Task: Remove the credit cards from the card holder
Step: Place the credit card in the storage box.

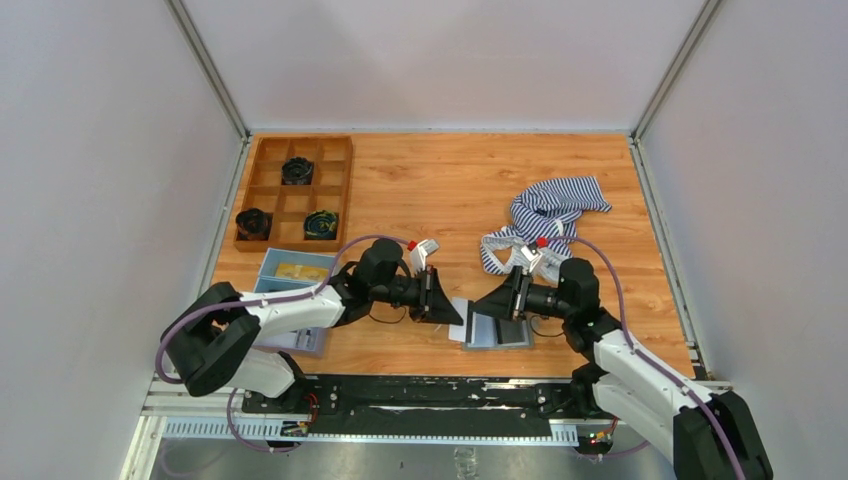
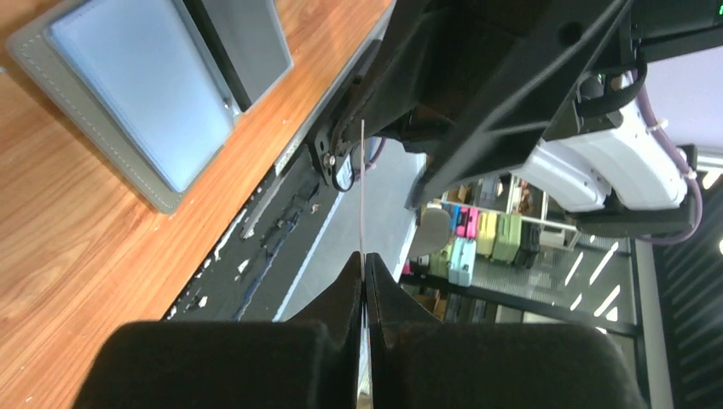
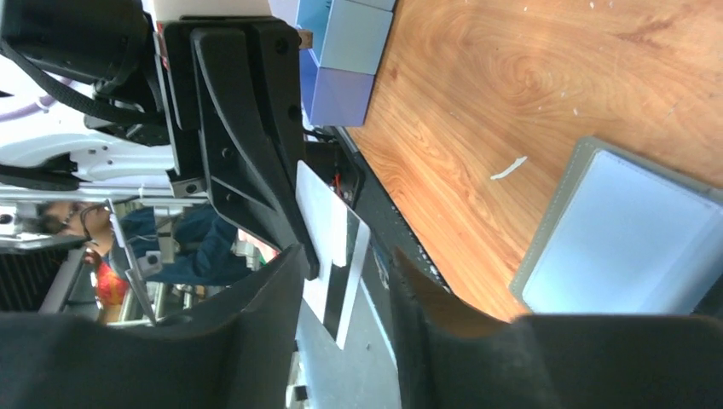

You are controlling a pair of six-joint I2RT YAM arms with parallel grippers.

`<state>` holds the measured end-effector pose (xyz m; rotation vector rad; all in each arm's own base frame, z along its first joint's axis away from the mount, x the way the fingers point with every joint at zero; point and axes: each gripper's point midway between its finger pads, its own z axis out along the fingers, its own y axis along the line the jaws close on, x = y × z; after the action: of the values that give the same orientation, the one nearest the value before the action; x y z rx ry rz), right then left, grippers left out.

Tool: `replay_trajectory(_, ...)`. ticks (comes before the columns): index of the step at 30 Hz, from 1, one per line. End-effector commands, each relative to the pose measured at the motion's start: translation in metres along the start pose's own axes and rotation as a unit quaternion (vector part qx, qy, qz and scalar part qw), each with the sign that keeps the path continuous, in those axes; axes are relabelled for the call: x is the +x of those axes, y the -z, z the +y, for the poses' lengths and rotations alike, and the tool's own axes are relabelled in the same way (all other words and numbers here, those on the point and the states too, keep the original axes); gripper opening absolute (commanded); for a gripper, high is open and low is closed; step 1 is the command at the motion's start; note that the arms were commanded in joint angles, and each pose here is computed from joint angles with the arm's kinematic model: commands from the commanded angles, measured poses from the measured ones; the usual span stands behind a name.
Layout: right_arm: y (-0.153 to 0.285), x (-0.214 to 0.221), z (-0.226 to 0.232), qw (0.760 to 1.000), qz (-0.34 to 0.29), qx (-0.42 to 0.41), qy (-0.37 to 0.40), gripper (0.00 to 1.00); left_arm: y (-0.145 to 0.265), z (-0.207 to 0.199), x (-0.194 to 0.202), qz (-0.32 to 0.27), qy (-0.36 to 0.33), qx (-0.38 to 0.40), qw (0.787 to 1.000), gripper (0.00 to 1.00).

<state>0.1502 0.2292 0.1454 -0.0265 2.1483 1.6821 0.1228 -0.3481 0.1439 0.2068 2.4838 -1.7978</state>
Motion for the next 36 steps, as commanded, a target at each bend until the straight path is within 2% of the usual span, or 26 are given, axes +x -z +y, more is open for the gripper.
replay_trajectory(1, 0.003, -0.005, 0.001, 1.000, 0.009, 0.016, 0.020, 0.57, 0.004, -0.001, -0.012, -0.041, 0.010, -0.004, 0.999, 0.00)
replay_trajectory(4, 0.009, -0.014, -0.008, 0.998, -0.002, 0.062, 0.032, 0.66, 0.012, -0.002, -0.019, -0.068, 0.021, -0.004, 0.997, 0.00)
replay_trajectory(8, 0.026, -0.031, -0.025, 0.990, -0.035, 0.134, 0.039, 0.67, 0.032, 0.001, -0.028, -0.108, 0.036, -0.014, 0.993, 0.00)
replay_trajectory(11, 0.041, -0.039, -0.039, 0.978, -0.053, 0.196, 0.051, 0.67, 0.061, 0.023, -0.038, -0.149, 0.044, -0.113, 0.981, 0.00)
replay_trajectory(13, 0.047, -0.042, -0.044, 0.972, -0.058, 0.221, 0.059, 0.67, 0.102, 0.047, -0.052, -0.205, 0.039, -0.253, 0.945, 0.00)
replay_trajectory(14, 0.048, -0.042, -0.044, 0.971, -0.057, 0.224, 0.062, 0.67, 0.128, 0.059, -0.055, -0.224, 0.035, -0.325, 0.918, 0.00)
replay_trajectory(16, 0.048, -0.041, -0.045, 0.971, -0.056, 0.226, 0.062, 0.67, 0.174, 0.058, -0.061, -0.265, 0.027, -0.414, 0.870, 0.00)
replay_trajectory(18, 0.048, -0.040, -0.048, 0.970, -0.055, 0.228, 0.058, 0.67, 0.208, 0.054, -0.064, -0.299, 0.027, -0.464, 0.833, 0.00)
replay_trajectory(22, 0.048, -0.037, -0.050, 0.971, -0.052, 0.229, 0.053, 0.66, 0.253, 0.054, -0.060, -0.335, 0.043, -0.520, 0.784, 0.00)
replay_trajectory(25, 0.048, -0.036, -0.050, 0.971, -0.052, 0.227, 0.053, 0.66, 0.286, 0.065, -0.052, -0.345, 0.071, -0.573, 0.740, 0.00)
replay_trajectory(28, 0.048, -0.035, -0.049, 0.972, -0.051, 0.225, 0.053, 0.66, 0.306, 0.075, -0.045, -0.343, 0.101, -0.606, 0.711, 0.00)
replay_trajectory(33, 0.048, -0.033, -0.051, 0.972, -0.048, 0.226, 0.050, 0.66, 0.312, 0.084, -0.034, -0.330, 0.138, -0.629, 0.690, 0.00)
replay_trajectory(36, 0.048, -0.032, -0.054, 0.972, -0.046, 0.227, 0.047, 0.66, 0.319, 0.089, -0.027, -0.318, 0.161, -0.656, 0.665, 0.00)
